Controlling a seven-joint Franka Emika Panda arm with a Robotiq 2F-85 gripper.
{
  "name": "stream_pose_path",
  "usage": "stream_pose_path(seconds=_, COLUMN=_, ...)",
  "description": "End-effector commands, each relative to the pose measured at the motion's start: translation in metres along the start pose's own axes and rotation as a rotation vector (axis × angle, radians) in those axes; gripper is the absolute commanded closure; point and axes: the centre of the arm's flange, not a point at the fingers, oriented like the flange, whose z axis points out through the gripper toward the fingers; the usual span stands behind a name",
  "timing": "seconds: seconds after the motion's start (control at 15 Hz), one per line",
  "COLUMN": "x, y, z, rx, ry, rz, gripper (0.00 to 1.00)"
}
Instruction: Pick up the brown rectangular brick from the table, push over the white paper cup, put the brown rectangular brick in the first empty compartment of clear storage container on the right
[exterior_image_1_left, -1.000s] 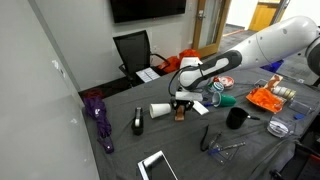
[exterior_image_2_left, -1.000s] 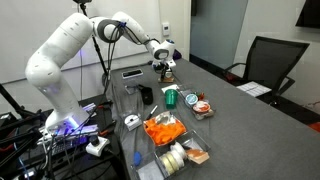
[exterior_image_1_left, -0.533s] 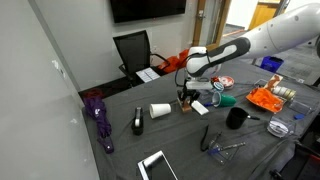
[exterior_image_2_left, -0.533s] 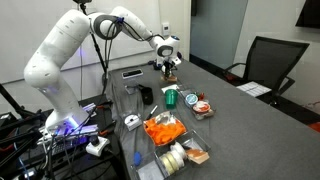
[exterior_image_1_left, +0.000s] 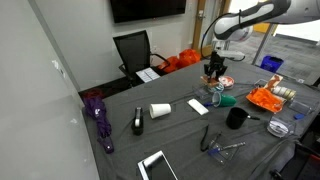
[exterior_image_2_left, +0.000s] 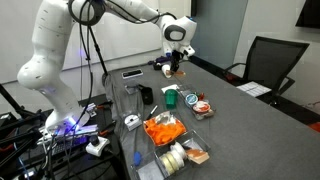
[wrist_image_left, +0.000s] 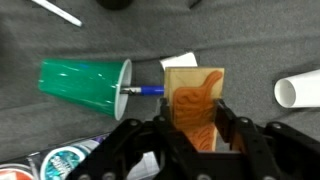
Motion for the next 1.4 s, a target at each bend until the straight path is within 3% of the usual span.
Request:
stream_pose_path(seconds=0.0, x=-0.026, y=0.047, z=-0.057, rx=0.022, ry=-0.094, rz=0.135, gripper=0.78)
stream_pose_path(seconds=0.2, x=-0.025, y=0.053, z=-0.068, rx=0.082, ry=-0.143, rz=0.3, gripper=0.78)
stream_pose_path(seconds=0.47, x=-0.01, y=0.027, z=-0.047, rx=0.177, ry=-0.149, rz=0.461, gripper=0.78)
stream_pose_path(seconds=0.67, x=0.006, y=0.013, z=-0.027, rx=0.187, ry=-0.153, rz=0.571, gripper=0.78)
stream_pose_path(seconds=0.73, x=-0.011, y=0.023, z=-0.034, rx=0.169, ry=-0.158, rz=0.515, gripper=0.78)
stream_pose_path(seconds=0.8, x=-0.009, y=0.019, z=-0.027, rx=0.163, ry=-0.163, rz=0.523, gripper=0.53)
stream_pose_path(seconds=1.13, x=-0.007, y=0.021, z=-0.027, rx=0.162, ry=-0.161, rz=0.526, gripper=0.53)
stream_pose_path(seconds=1.2, x=-0.007, y=0.021, z=-0.027, rx=0.162, ry=-0.16, rz=0.526, gripper=0.78)
stream_pose_path(seconds=1.33, x=0.005, y=0.025, z=-0.018, rx=0.171, ry=-0.169, rz=0.544, gripper=0.78)
